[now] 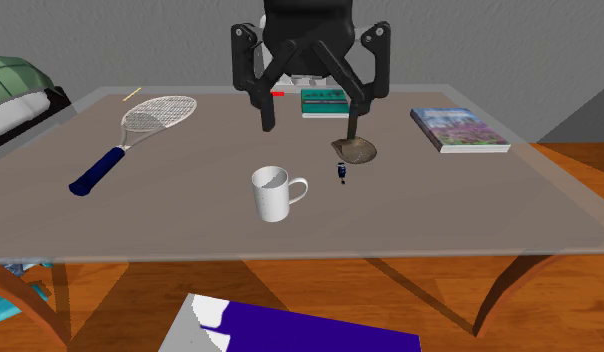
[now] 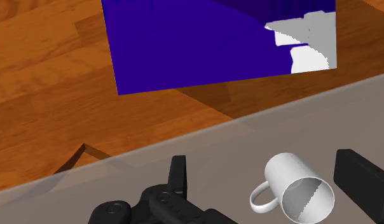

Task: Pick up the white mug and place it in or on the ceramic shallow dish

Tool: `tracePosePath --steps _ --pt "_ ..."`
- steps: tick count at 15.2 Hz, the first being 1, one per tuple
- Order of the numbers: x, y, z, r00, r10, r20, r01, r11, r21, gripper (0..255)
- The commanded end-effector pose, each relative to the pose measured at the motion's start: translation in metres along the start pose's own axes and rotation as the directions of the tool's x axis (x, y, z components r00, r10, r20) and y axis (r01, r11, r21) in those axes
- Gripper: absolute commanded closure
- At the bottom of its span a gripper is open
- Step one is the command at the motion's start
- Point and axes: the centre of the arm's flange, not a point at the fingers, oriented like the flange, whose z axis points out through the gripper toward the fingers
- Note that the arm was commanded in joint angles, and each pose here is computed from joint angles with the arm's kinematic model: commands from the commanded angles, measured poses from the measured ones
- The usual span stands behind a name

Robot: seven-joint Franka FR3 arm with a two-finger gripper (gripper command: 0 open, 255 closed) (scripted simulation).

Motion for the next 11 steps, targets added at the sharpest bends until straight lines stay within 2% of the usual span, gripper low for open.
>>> tracePosePath --steps 1,11 --pt "0.000 0.000 0.000 1.000 0.000 0.000 0.000 1.000 0.000 0" --pt "0.060 -0.076 0.078 0.996 0.057 -0.076 -0.055 0.998 0.022 0"
